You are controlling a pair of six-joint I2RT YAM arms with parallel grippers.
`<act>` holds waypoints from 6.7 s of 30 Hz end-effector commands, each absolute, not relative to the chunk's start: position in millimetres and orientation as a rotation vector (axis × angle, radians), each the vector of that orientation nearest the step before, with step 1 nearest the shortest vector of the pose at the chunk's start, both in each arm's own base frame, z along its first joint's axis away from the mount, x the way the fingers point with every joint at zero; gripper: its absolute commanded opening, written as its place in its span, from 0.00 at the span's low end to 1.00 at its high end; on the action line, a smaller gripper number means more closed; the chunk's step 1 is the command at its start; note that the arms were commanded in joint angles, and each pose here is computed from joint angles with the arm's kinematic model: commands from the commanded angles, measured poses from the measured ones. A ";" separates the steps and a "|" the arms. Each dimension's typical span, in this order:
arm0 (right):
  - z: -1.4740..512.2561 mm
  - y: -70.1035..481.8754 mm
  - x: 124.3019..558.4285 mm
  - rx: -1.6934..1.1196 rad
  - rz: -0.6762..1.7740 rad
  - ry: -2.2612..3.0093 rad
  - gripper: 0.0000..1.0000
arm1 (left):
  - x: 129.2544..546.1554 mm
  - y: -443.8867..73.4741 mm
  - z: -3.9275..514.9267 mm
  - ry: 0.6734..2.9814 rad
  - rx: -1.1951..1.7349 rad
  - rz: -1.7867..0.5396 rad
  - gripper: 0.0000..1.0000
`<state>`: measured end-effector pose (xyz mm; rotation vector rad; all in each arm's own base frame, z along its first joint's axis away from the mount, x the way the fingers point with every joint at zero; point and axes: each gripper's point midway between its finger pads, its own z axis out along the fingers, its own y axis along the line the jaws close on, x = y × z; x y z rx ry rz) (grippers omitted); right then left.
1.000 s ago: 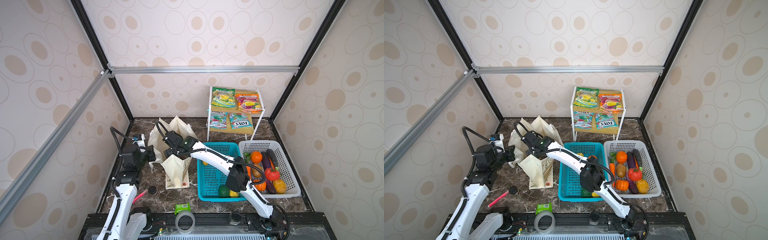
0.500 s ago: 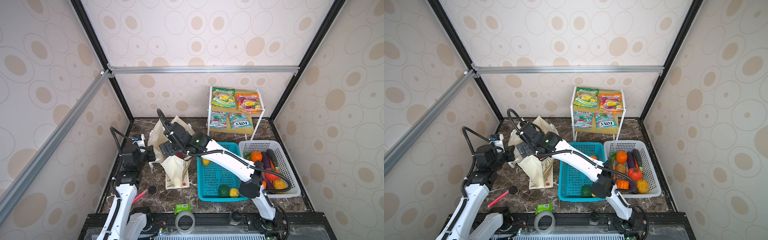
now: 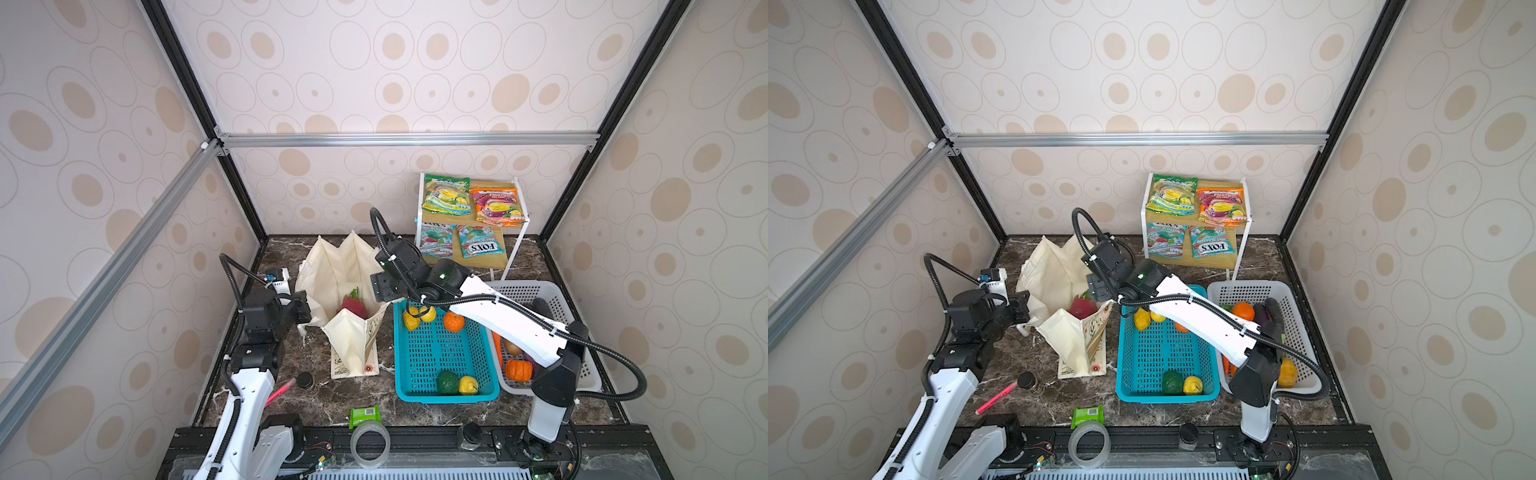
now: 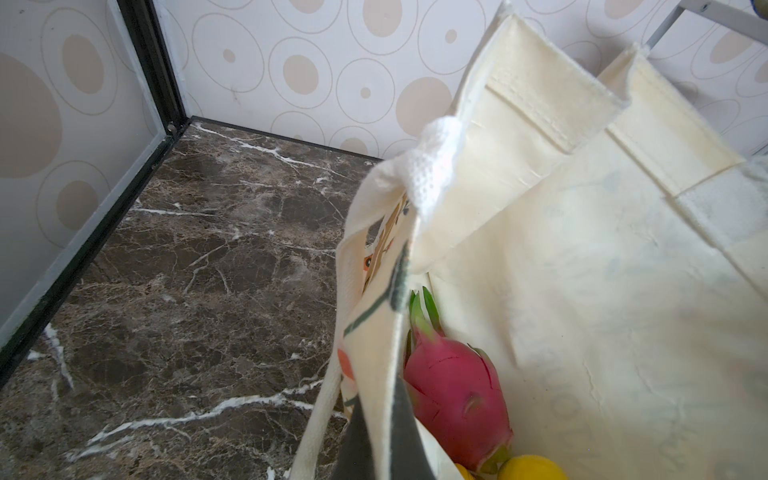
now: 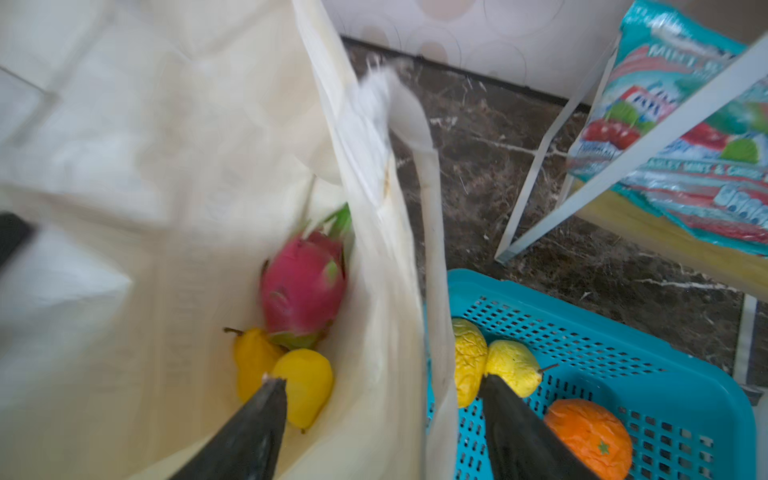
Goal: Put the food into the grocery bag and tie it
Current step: 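Open the right gripper to drop the lemon beside the dragon fruit, then move the right gripper up to the green Fox's Spring Tea candy bag, then lower the right gripper and close it on the green candy bag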
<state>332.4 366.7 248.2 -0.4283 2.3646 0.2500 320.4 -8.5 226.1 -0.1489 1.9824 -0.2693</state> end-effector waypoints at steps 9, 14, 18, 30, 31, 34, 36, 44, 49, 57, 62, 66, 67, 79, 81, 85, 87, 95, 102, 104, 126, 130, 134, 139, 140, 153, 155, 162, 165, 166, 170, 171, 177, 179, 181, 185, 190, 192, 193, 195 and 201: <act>267.3 383.5 335.9 -0.393 0.340 2.324 0.00 | 335.2 -3.4 314.6 1.844 -0.210 -0.291 0.00; 288.2 362.0 339.2 -0.356 0.319 2.288 0.00 | 337.9 6.4 352.9 1.810 -0.259 -0.258 0.00; 295.4 338.4 342.2 -0.326 0.298 2.287 0.00 | 337.8 18.9 353.0 1.825 -0.265 -0.175 0.00; 256.7 341.0 368.1 -0.296 0.169 2.342 0.00 | 353.1 0.0 266.5 1.895 -0.200 -0.287 0.00; 255.5 342.1 369.3 -0.304 0.155 2.347 0.00 | 355.1 -0.5 259.7 1.916 -0.197 -0.287 0.00; 260.3 346.8 370.3 -0.360 0.151 2.340 0.32 | 357.9 -0.5 246.8 1.963 -0.187 -0.278 0.00; 273.0 347.5 367.3 -0.430 0.161 2.313 0.85 | 357.6 -3.9 251.1 1.959 -0.165 -0.291 0.00; 376.7 295.8 354.4 -0.390 0.150 1.963 1.00 | 358.4 -4.9 247.4 1.954 -0.140 -0.288 0.00; 421.7 233.0 359.2 -0.221 0.289 1.909 1.00 | 353.0 -18.3 244.1 1.931 -0.093 -0.382 0.00; 436.5 149.0 381.2 0.033 0.428 1.906 0.98 | 343.6 -16.6 243.7 1.920 -0.092 -0.360 0.00; 441.8 149.1 401.9 0.061 0.486 1.912 0.87 | 341.0 -7.7 245.7 1.921 -0.112 -0.295 0.00; 436.6 162.9 425.0 0.084 0.549 1.960 0.76 | 338.5 -4.3 250.9 1.910 -0.115 -0.266 0.00; 432.5 165.1 430.0 0.093 0.549 1.981 0.75 | 338.1 -3.4 250.7 1.912 -0.117 -0.261 0.00; 387.7 146.5 474.2 0.216 0.486 2.075 0.71 | 337.7 -3.2 252.6 1.909 -0.120 -0.260 0.00; 386.0 148.5 480.2 0.197 0.529 2.071 0.70 | 338.2 -5.2 251.9 1.908 -0.115 -0.273 0.00; 387.6 169.5 484.4 0.097 0.634 2.057 0.70 | 339.5 -6.5 249.4 1.920 -0.113 -0.283 0.00; 384.1 170.2 488.7 0.103 0.631 2.069 0.69 | 339.6 -6.7 249.1 1.921 -0.111 -0.284 0.00; 372.2 155.7 499.5 0.166 0.589 2.123 0.62 | 338.7 -5.7 251.1 1.916 -0.113 -0.276 0.00; 380.5 134.4 492.2 0.161 0.444 2.113 0.64 | 338.0 -5.3 251.9 1.912 -0.115 -0.275 0.00; 380.8 129.0 492.6 0.150 0.395 2.121 0.65 | 338.0 -5.6 251.9 1.912 -0.114 -0.276 0.00; 426.7 183.7 441.6 0.085 0.589 2.045 0.67 | 336.9 -5.7 253.9 1.905 -0.112 -0.276 0.00; 411.7 181.5 438.8 0.139 0.590 2.046 0.69 | 337.0 -6.3 252.7 1.908 -0.113 -0.281 0.00; 407.1 173.1 442.1 0.164 0.551 2.039 0.69 | 337.4 -6.3 253.9 1.904 -0.111 -0.280 0.00; 402.7 166.0 454.3 0.197 0.577 2.036 0.69 | 337.1 -6.4 253.5 1.906 -0.110 -0.279 0.00; 401.6 165.1 457.3 0.203 0.582 2.037 0.69 | 337.0 -6.2 253.9 1.905 -0.111 -0.278 0.00; 388.3 159.9 484.6 0.239 0.580 2.058 0.65 | 336.8 -6.1 254.9 1.902 -0.108 -0.277 0.00; 385.6 159.5 488.4 0.241 0.568 2.066 0.64 | 336.8 -6.5 255.5 1.901 -0.106 -0.279 0.00; 382.6 158.8 499.3 0.238 0.560 2.068 0.53 | 337.0 -3.9 254.1 1.905 -0.115 -0.261 0.00; 380.7 158.1 503.1 0.244 0.563 2.067 0.53 | 337.2 -4.7 253.8 1.907 -0.112 -0.267 0.00; 379.3 157.1 503.8 0.250 0.565 2.070 0.53 | 337.2 -4.8 253.8 1.907 -0.109 -0.265 0.00; 374.3 158.7 507.9 0.261 0.584 2.069 0.54 | 336.6 -4.6 254.1 1.906 -0.110 -0.264 0.00; 372.3 160.2 508.8 0.261 0.592 2.073 0.53 | 336.7 -5.1 253.7 1.907 -0.108 -0.266 0.00; 371.8 166.1 511.5 0.258 0.636 2.068 0.27 | 336.9 -3.2 252.0 1.914 -0.118 -0.256 0.00; 374.0 168.6 510.7 0.252 0.654 2.067 0.23 | 336.6 -3.9 252.7 1.912 -0.114 -0.260 0.00; 375.9 170.9 509.9 0.250 0.673 2.064 0.17 | 336.6 -4.2 252.8 1.911 -0.113 -0.262 0.00; 373.0 172.6 510.2 0.252 0.686 2.072 0.28 | 336.6 -5.0 254.2 1.908 -0.109 -0.266 0.00; 367.8 179.5 512.2 0.235 0.721 2.087 0.37 | 336.6 -6.2 254.0 1.907 -0.107 -0.275 0.00; 365.4 179.8 513.1 0.238 0.720 2.094 0.38 | 336.5 -5.8 254.3 1.907 -0.108 -0.273 0.00; 364.9 179.3 513.2 0.241 0.718 2.095 0.35 | 336.4 -6.4 254.1 1.908 -0.107 -0.277 0.00; 364.7 180.0 513.2 0.237 0.720 2.094 0.26 | 336.1 -6.6 254.4 1.906 -0.106 -0.277 0.00; 381.9 188.2 506.7 0.173 0.774 2.073 0.01 | 336.2 -6.5 254.9 1.905 -0.105 -0.276 0.00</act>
